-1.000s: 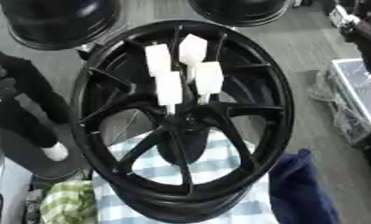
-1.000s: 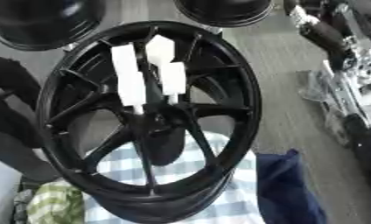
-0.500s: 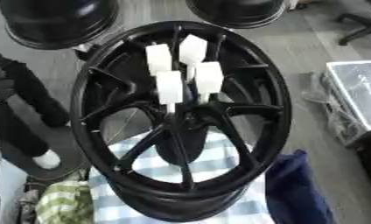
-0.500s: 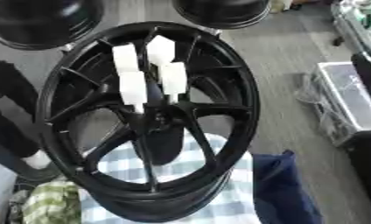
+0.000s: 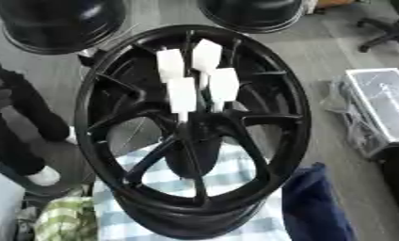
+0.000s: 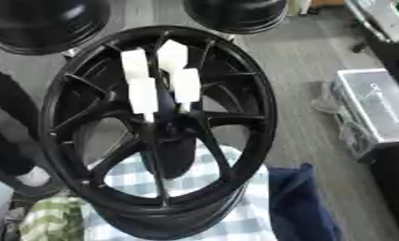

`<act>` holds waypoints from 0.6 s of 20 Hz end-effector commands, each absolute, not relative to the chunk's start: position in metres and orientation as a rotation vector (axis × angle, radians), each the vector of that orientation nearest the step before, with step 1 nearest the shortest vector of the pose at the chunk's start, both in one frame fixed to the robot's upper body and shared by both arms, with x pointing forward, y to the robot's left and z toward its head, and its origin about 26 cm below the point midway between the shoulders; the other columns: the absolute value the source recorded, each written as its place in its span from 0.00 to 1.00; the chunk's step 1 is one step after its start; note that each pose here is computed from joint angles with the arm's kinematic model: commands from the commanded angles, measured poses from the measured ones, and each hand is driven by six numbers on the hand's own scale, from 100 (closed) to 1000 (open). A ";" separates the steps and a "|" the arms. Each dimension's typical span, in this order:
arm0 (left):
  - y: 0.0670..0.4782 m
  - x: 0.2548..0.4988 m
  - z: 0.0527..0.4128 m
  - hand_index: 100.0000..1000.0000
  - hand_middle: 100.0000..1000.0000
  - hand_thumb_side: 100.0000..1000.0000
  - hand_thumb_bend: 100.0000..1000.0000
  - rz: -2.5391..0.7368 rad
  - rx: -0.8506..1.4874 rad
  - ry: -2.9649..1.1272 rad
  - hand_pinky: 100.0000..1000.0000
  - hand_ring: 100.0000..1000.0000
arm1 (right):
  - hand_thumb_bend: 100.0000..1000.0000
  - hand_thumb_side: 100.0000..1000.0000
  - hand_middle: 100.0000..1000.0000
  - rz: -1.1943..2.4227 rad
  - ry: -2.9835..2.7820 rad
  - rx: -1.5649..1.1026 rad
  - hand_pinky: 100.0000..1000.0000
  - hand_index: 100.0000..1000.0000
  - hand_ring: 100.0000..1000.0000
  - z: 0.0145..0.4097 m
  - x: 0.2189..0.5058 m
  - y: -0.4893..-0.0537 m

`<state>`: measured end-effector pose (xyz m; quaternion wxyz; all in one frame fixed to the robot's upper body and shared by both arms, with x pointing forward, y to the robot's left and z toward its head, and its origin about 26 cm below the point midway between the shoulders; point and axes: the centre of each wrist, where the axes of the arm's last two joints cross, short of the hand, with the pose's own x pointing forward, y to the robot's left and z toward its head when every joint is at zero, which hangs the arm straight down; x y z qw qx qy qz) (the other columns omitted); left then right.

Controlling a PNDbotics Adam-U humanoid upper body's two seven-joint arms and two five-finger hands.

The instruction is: Pull the pin out of the wheel hub.

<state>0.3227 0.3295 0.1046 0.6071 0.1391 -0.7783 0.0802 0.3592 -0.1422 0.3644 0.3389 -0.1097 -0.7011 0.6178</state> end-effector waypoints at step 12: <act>0.335 0.323 0.113 0.62 0.59 0.58 0.08 0.155 0.343 -1.821 0.71 0.61 | 0.45 0.39 0.74 1.809 -1.592 -0.259 0.82 0.84 0.78 0.344 0.360 -0.100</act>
